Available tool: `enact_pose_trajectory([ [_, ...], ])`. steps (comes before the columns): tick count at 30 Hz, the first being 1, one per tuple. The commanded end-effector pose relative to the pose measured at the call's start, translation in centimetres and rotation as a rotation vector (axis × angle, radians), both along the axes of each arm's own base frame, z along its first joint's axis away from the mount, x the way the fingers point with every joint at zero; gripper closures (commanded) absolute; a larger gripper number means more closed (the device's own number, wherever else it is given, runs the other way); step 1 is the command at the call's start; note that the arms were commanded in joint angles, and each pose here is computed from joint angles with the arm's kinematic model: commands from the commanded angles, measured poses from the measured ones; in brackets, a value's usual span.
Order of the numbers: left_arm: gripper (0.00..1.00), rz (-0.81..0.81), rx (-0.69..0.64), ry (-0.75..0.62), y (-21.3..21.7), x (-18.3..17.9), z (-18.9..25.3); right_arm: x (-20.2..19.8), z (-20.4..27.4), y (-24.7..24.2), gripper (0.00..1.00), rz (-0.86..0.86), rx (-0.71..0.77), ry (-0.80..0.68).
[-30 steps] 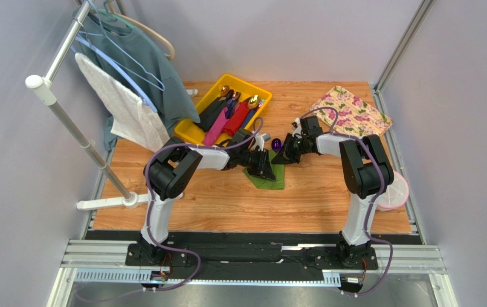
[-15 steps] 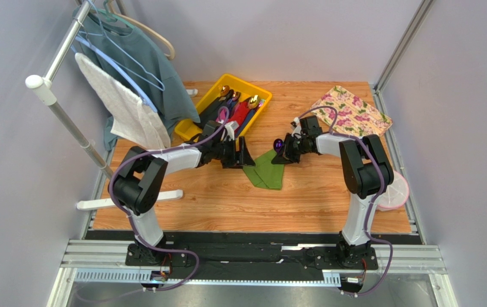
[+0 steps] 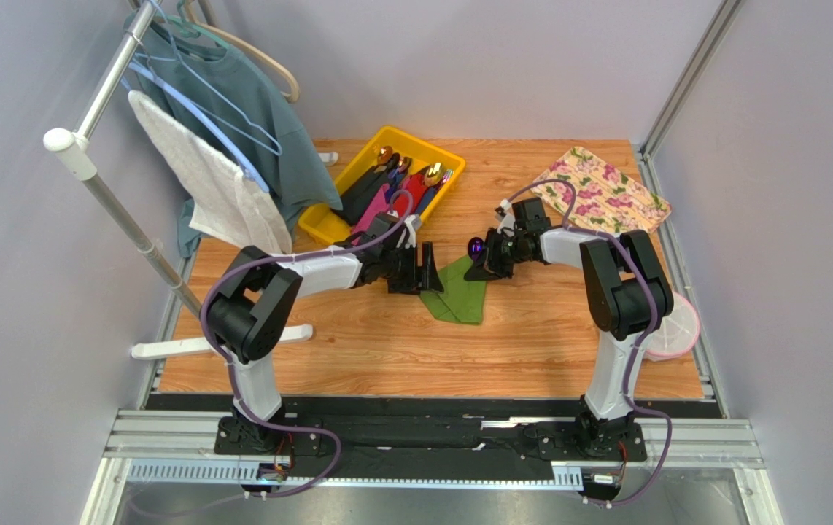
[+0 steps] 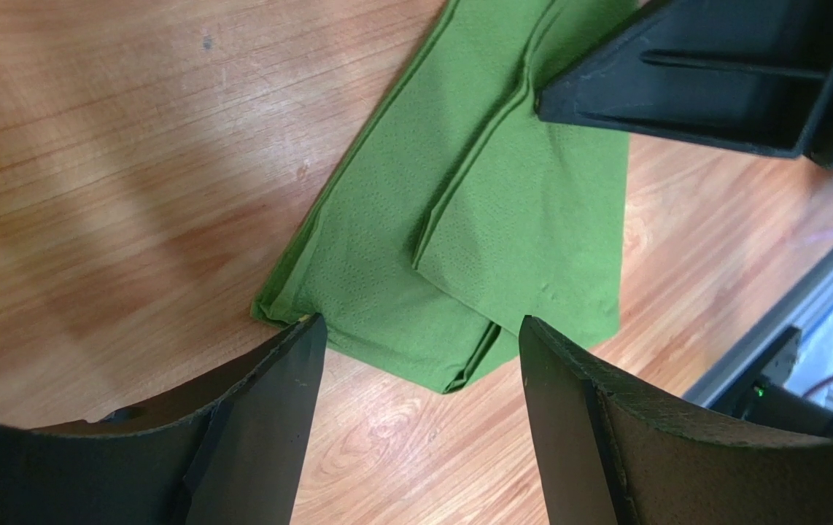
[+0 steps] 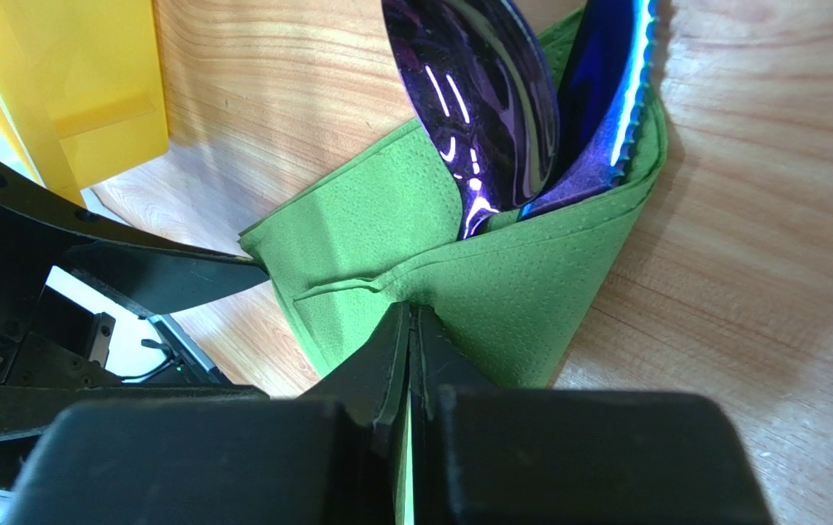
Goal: Place the utensils on the paper napkin and roll it up
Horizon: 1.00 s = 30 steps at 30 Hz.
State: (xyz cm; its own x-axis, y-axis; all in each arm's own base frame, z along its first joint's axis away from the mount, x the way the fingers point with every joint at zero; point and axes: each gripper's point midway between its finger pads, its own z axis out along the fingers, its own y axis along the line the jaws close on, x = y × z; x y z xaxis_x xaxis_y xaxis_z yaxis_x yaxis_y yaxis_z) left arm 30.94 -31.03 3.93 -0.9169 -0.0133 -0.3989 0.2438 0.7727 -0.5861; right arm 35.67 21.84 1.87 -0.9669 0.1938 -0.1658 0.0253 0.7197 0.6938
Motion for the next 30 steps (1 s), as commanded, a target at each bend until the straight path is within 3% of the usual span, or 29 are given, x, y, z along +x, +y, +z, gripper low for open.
enact_pose_trajectory([
  [1,0.25,0.088,0.146,0.04,2.0,0.0,-1.9,-2.7,-4.1,-2.4,1.0,0.027,-0.185,0.073],
  [8,0.2,0.127,0.297,-0.097,4.7,1.1,0.1,-3.0,-4.2,-2.6,1.0,0.039,-0.199,0.071],
  [15,0.2,0.088,0.32,-0.145,3.4,1.4,-1.0,-3.1,-4.1,-2.6,1.0,0.04,-0.198,0.071],
  [20,0.23,0.072,0.239,-0.123,1.4,1.8,-2.0,-3.1,-4.2,-2.6,1.0,0.038,-0.202,0.07],
  [26,0.29,0.054,0.083,0.017,-1.5,0.6,-3.3,-3.0,-4.0,-2.5,1.0,0.029,-0.196,0.086],
  [30,0.32,0.014,-0.048,0.013,-3.8,0.6,-1.7,-2.9,-3.9,-2.5,1.0,0.028,-0.195,0.085],
])
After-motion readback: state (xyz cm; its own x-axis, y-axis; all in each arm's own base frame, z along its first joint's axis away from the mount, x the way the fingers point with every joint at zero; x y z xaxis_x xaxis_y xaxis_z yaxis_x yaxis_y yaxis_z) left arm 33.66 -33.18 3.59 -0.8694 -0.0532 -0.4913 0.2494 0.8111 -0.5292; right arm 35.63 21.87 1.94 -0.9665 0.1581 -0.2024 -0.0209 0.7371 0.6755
